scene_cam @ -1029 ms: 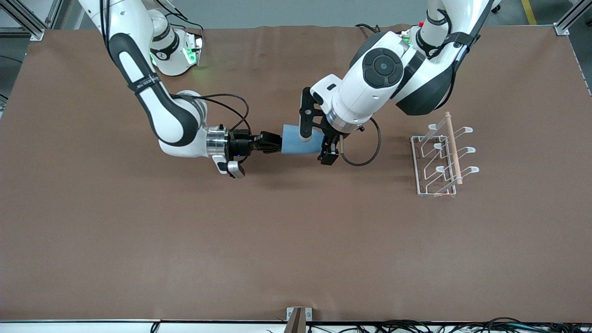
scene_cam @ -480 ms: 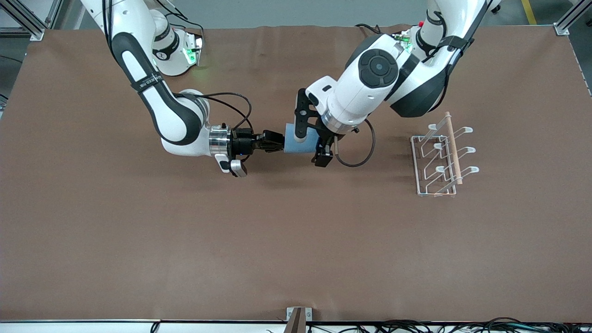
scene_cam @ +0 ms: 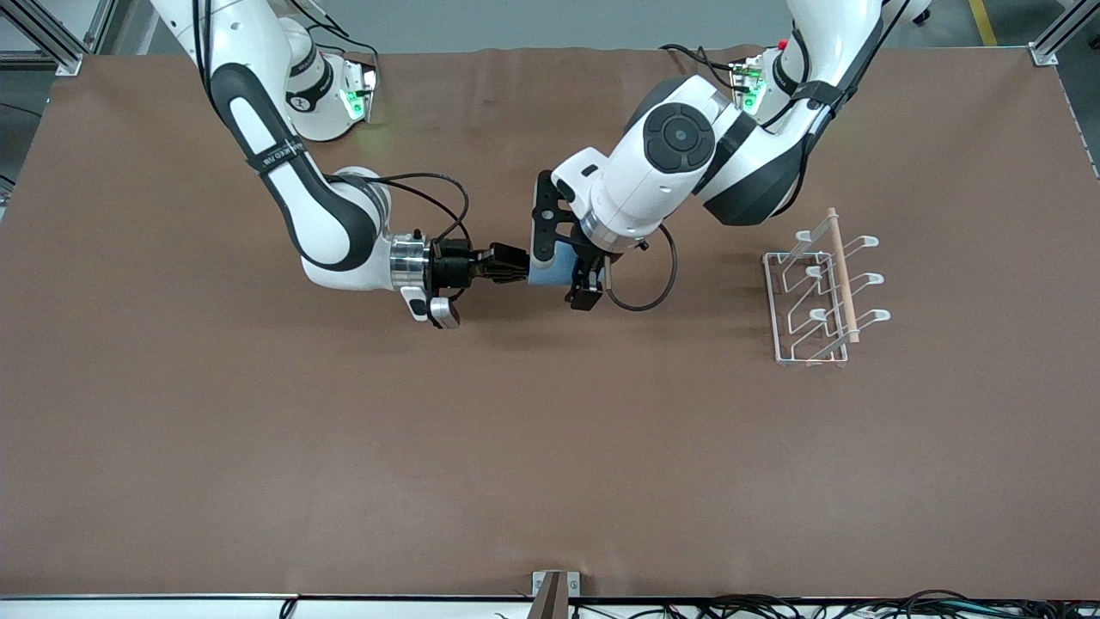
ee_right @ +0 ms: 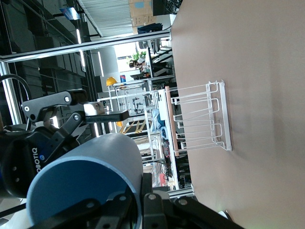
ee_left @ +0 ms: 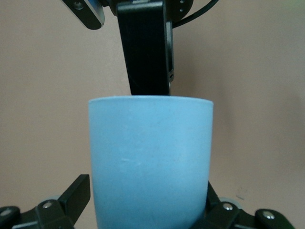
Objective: Hang cup on cup holder
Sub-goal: 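Close the left gripper on the cup rim beside the right gripper, then carry the cup with the left gripper while the right gripper withdraws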
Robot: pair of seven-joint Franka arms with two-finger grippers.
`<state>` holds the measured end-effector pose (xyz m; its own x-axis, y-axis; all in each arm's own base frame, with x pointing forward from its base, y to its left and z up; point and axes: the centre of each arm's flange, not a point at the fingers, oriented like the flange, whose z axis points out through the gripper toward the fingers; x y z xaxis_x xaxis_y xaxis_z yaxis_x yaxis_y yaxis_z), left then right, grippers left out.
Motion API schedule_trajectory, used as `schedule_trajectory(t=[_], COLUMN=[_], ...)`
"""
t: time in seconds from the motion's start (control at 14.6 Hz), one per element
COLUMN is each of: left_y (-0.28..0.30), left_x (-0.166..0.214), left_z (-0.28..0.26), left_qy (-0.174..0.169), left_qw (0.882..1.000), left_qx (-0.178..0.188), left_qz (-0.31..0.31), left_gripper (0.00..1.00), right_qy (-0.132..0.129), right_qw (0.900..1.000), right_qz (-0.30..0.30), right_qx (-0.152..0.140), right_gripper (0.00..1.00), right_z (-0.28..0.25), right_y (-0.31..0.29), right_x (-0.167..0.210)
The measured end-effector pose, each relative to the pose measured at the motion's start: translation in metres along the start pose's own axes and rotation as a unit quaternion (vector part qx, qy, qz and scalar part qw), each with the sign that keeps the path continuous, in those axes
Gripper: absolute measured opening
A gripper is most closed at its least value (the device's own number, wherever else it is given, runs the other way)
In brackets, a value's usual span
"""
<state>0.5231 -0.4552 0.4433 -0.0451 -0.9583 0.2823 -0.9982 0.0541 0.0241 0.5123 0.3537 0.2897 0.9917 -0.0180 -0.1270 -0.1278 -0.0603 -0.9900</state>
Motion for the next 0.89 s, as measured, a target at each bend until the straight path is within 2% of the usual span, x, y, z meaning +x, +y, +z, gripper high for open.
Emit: schedule_trajectory(t=[0.07,0.14,0.21,0.55,0.69,0.82,0.89], left_y=[0.001,0.0023,0.0023,0.0031,0.0027,-0.0017,-0.0041], left_x=[0.0007,0.002,0.0021,0.0028,0.0021,-0.0029,-0.0066], left_z=[0.0003,0.0007,0.0006,-0.0002,-0.0008,-0.0018,-0.0027], left_qy=[0.0,-0.001,-0.001,-0.008,-0.013,-0.017,-0.019], left_qw=[1.0,1.0,1.0,1.0,1.0,1.0,1.0], left_qx=[-0.002,-0.003,-0.003,-0.001,0.0,0.003,0.002], left_qz=[0.001,0.002,0.005,0.013,0.021,0.02,0.017], left_gripper=[0.92,0.8,0.74,0.74,0.74,0.74,0.74], right_qy=[0.001,0.003,0.003,0.003,0.0,-0.008,-0.008], right_qw=[1.0,1.0,1.0,1.0,1.0,1.0,1.0], right_qz=[0.0,-0.001,-0.002,-0.005,-0.003,-0.002,-0.002], right_qx=[0.0,0.0,0.0,0.0,0.003,0.009,0.009], right_gripper=[0.05,0.05,0.05,0.05,0.08,0.22,0.34], right_z=[-0.0006,-0.0016,-0.0021,-0.0008,0.0011,0.0047,0.0052], right_y=[-0.0002,-0.0007,-0.0007,-0.0012,-0.0019,-0.0035,-0.004], right_x=[0.0007,0.0019,0.0023,0.0017,0.0002,-0.0025,-0.0028])
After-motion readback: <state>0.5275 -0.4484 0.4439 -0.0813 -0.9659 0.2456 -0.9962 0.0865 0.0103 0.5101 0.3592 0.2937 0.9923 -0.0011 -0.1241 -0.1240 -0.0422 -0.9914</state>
